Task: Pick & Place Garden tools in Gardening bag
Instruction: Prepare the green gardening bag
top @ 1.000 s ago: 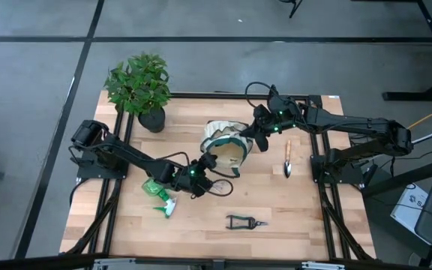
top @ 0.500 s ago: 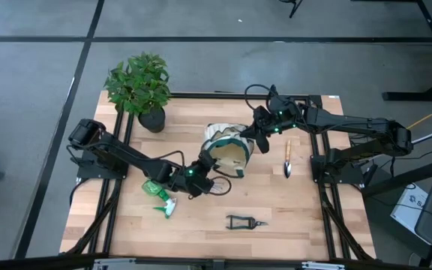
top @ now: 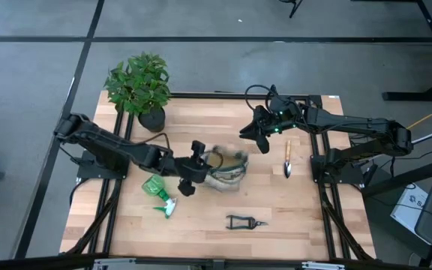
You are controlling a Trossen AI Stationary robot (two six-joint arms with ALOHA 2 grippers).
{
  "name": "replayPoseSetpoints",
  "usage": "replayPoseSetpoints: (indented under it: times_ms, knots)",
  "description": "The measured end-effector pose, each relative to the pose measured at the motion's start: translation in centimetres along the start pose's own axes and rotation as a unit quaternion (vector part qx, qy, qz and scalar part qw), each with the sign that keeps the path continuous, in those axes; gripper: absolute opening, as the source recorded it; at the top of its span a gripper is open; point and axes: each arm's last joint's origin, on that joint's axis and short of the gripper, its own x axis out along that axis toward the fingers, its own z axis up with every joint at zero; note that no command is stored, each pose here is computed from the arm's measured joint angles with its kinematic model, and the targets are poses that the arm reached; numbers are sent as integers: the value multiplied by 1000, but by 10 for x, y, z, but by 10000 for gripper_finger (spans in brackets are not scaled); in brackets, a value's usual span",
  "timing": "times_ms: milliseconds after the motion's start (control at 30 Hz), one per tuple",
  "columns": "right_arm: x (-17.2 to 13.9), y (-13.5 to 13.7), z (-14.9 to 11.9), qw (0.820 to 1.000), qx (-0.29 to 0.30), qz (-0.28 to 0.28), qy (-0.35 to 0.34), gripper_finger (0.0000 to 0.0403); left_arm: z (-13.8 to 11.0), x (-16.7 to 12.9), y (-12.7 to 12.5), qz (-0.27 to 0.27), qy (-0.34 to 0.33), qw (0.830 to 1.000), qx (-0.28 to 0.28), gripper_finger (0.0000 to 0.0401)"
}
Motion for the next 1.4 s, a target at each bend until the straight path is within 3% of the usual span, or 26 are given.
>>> replayPoseSetpoints:
  times_ms: [133,300,433,533,700,1033,1200,1400]
  knots:
    - [0,0,0,1000,0,0,1,128,-5,2,3,-38,10,999,-37,2]
    - [1,3,-1,1000,-2,4,3,151,-7,3,4,-29,17,999,-41,2]
    - [3,10,-2,1000,-16,16,8,152,-4,1,5,64,33,997,-11,2]
    - [4,13,-3,999,-27,21,10,147,1,-2,7,154,44,986,37,2]
    - [5,17,-6,999,-33,26,22,140,5,-6,10,236,67,967,72,2]
    - [9,31,-12,998,-46,31,43,140,-14,20,-1,192,100,976,29,2]
    - [11,41,-16,996,-55,47,52,140,-21,42,-20,186,130,972,57,2]
    - [12,49,-19,994,-64,60,60,140,-15,40,-32,284,153,940,115,2]
